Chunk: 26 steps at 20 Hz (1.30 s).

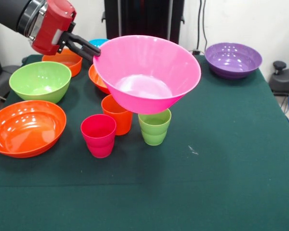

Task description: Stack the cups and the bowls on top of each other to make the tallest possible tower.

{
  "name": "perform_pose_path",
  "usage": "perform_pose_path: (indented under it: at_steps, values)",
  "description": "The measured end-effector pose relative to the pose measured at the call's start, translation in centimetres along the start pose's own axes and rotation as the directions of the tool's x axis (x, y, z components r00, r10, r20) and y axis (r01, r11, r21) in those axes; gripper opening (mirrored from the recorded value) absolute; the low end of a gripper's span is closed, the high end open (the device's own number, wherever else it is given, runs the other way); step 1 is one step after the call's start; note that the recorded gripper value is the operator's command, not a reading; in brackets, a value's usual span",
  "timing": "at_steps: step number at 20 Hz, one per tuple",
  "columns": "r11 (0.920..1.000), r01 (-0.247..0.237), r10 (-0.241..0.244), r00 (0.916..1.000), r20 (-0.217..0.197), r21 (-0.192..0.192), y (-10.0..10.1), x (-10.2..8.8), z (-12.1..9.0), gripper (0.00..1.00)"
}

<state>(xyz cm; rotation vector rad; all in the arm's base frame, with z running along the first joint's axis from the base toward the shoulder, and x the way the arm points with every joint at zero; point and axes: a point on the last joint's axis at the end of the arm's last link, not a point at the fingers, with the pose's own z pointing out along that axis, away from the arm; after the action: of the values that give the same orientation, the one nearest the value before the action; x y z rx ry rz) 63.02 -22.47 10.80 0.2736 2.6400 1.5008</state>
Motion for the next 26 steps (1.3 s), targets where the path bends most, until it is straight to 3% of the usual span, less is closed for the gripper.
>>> perform_pose_path:
  at_steps: [11,26]
  values:
    - [0.9999,0.01,-0.01,0.9999,-0.001,0.004,-0.5,-0.1,-0.4,0.0]
    - [0.9964,0.084,-0.084,0.9959,-0.033,0.004,-2.5,-0.3,-1.6,0.0]
